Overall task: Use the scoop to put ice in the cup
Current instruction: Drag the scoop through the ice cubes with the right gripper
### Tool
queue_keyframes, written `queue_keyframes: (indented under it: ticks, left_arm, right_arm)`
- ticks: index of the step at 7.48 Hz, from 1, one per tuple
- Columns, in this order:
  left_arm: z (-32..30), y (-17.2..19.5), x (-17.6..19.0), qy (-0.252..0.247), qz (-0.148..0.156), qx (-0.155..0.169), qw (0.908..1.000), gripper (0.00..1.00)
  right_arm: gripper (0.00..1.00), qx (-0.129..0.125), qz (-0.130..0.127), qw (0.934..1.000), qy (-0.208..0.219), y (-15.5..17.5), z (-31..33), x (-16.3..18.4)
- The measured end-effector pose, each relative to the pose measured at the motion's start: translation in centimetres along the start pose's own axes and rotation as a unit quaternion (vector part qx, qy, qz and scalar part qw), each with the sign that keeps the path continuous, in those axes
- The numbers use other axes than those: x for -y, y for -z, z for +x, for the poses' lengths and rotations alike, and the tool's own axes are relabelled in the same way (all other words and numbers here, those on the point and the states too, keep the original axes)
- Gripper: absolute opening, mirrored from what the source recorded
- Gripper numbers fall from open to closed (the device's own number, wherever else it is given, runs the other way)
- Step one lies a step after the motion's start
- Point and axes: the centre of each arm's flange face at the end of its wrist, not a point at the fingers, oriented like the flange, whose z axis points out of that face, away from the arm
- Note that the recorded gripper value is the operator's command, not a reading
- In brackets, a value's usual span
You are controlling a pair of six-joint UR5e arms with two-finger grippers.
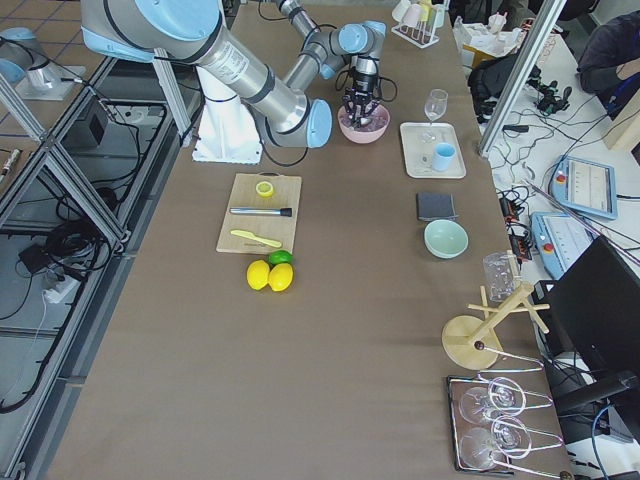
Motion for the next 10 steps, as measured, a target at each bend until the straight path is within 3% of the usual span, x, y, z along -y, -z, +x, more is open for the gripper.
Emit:
queue_keyframes:
  ticks: [7, 10]
  left_arm:
    - [-0.1, -0.1, -0.3, 0.002, -0.003, -0.001, 1.0, 0.97]
    - [-0.5, 0.3, -0.2, 0.003, -0.002, 0.0, 1.0, 0.97]
  right_arm:
    - [0.0, -0.006, 0.028, 0.9996, -0.001, -1.1, 0.1, -0.1]
    - [0.0, -0.006, 0.056, 0.9984, 0.002, -1.5, -0.2, -0.6]
